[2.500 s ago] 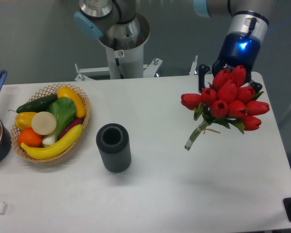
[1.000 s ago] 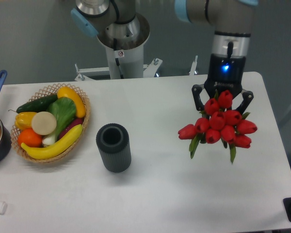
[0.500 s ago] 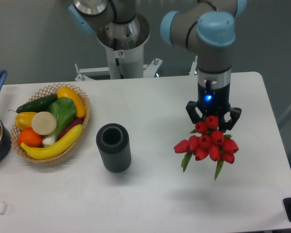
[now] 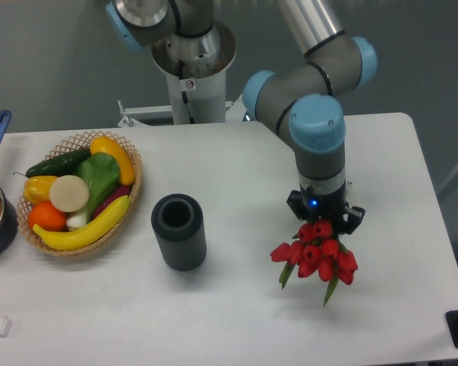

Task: Place the flowers on the table
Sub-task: 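Lower the tulip bouquet with the gripper down onto the table surface, then open the gripper to release the tulip stems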

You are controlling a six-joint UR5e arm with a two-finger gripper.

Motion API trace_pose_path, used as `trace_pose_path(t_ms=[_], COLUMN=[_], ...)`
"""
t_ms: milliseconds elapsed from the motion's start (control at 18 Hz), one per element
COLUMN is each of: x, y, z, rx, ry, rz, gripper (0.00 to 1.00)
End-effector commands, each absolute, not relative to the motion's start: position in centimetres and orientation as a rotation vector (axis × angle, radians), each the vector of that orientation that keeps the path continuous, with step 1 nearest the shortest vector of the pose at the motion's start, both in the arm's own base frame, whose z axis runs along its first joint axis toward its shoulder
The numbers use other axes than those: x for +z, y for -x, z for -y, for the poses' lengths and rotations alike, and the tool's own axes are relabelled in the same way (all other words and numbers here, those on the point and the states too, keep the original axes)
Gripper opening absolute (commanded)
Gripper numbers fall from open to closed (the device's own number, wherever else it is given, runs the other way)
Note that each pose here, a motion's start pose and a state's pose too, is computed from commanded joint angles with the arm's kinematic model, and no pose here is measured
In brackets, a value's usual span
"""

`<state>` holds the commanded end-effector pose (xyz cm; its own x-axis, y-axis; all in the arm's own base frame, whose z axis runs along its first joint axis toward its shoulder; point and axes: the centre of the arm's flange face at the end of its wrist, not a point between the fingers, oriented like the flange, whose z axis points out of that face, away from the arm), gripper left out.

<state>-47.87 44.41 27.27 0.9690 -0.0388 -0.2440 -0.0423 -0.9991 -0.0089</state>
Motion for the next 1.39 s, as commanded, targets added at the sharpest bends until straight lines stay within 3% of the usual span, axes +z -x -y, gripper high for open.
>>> trace_pose_path(t_ms=[722,778,833,944,1056,1222,1389], x=[22.4,22.4,22.2,22.3,22.7,25.1,28.1], y=[47.9,47.9,48.0,48.0,48.0,48.1,48.4], z=[-48.3,-48.3,-48.3,-48.3,-48.3,-47.9,-47.9], rx=[0.307,0.308,0.309,0.313,0.319,0.355,0.412], ry=[3.121,3.122,3.126,3.124,3.121,3.089,3.050], rz=[-0.111,-0.113,-0.118,-0.113,-0.112,-0.098,-0.087], gripper=[0.49,0.58,0.72,0.73,0.89,1.00,1.00])
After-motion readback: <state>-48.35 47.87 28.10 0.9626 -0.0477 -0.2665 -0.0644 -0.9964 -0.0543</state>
